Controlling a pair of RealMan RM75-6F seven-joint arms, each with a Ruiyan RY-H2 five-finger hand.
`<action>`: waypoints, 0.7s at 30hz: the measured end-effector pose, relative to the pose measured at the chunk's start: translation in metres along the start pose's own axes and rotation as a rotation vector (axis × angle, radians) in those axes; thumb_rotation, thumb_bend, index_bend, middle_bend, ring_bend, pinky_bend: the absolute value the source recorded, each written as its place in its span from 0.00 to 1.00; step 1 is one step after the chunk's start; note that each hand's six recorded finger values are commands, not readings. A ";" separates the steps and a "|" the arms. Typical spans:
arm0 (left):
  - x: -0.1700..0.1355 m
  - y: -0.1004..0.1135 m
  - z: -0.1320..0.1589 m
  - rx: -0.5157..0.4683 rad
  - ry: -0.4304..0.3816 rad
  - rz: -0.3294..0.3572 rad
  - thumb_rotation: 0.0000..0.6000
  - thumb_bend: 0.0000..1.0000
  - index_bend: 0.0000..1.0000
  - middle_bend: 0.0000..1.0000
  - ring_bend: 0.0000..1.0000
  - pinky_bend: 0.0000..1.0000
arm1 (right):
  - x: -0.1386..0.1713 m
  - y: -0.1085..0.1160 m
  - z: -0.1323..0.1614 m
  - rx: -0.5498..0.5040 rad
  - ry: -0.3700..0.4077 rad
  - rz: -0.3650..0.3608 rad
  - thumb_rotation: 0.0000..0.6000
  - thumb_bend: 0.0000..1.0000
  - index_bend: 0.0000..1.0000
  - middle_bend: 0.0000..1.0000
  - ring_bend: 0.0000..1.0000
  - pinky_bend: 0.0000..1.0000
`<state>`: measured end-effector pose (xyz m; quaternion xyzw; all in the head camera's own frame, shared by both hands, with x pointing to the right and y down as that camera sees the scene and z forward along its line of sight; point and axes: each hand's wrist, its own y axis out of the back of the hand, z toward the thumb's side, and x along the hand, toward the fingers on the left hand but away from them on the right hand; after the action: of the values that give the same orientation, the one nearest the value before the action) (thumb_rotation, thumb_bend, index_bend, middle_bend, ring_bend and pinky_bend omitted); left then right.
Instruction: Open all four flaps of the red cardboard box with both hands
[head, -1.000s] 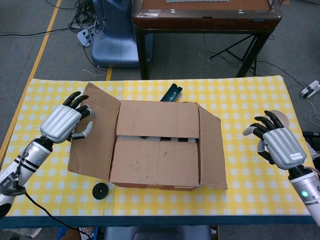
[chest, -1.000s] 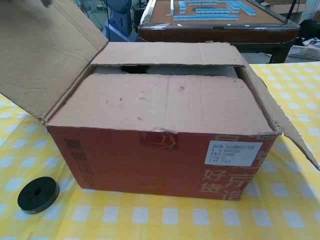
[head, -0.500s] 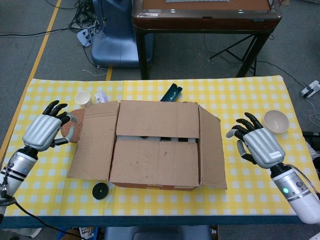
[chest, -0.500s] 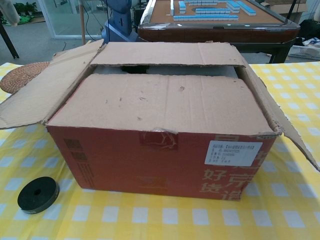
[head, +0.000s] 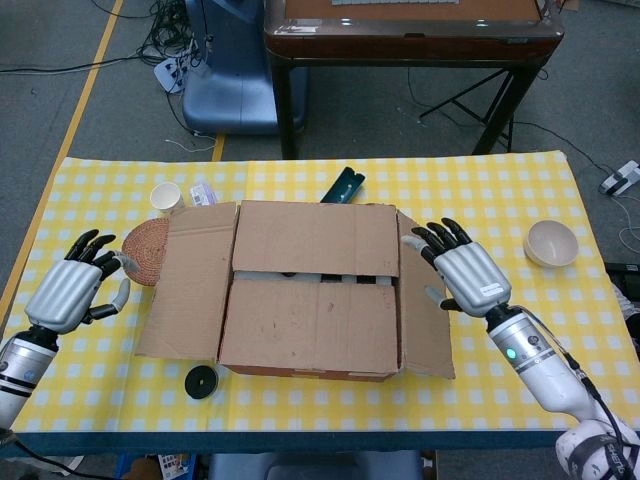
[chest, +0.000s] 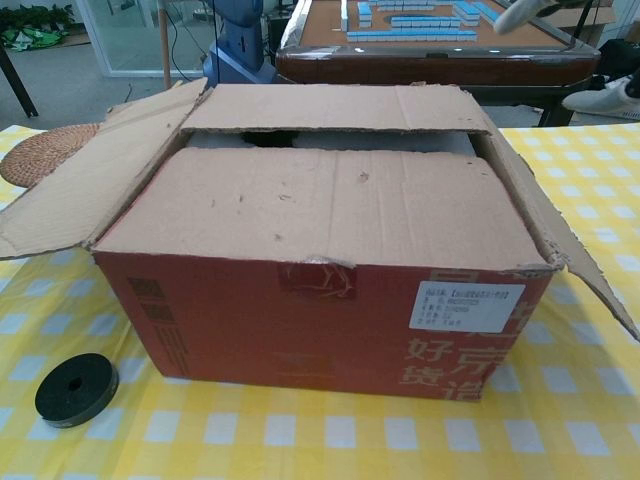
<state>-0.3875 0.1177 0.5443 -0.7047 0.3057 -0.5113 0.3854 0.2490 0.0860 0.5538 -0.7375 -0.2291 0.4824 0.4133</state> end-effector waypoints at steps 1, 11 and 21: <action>-0.002 -0.001 -0.001 0.000 0.001 -0.002 0.14 0.55 0.44 0.35 0.11 0.00 | -0.005 -0.001 0.003 0.002 0.002 0.002 1.00 0.25 0.01 0.00 0.00 0.00; -0.011 -0.001 -0.004 -0.011 0.006 0.003 0.14 0.55 0.44 0.35 0.11 0.00 | -0.050 -0.013 0.037 0.007 0.031 0.033 1.00 0.22 0.00 0.00 0.00 0.00; -0.015 -0.004 -0.008 -0.018 0.012 -0.003 0.14 0.55 0.44 0.35 0.11 0.00 | -0.066 -0.023 0.044 0.009 0.018 0.046 1.00 0.21 0.00 0.00 0.00 0.00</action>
<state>-0.3993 0.1309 0.5419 -0.7055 0.3115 -0.5132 0.3766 0.1826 0.0673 0.5987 -0.7451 -0.2060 0.4862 0.4074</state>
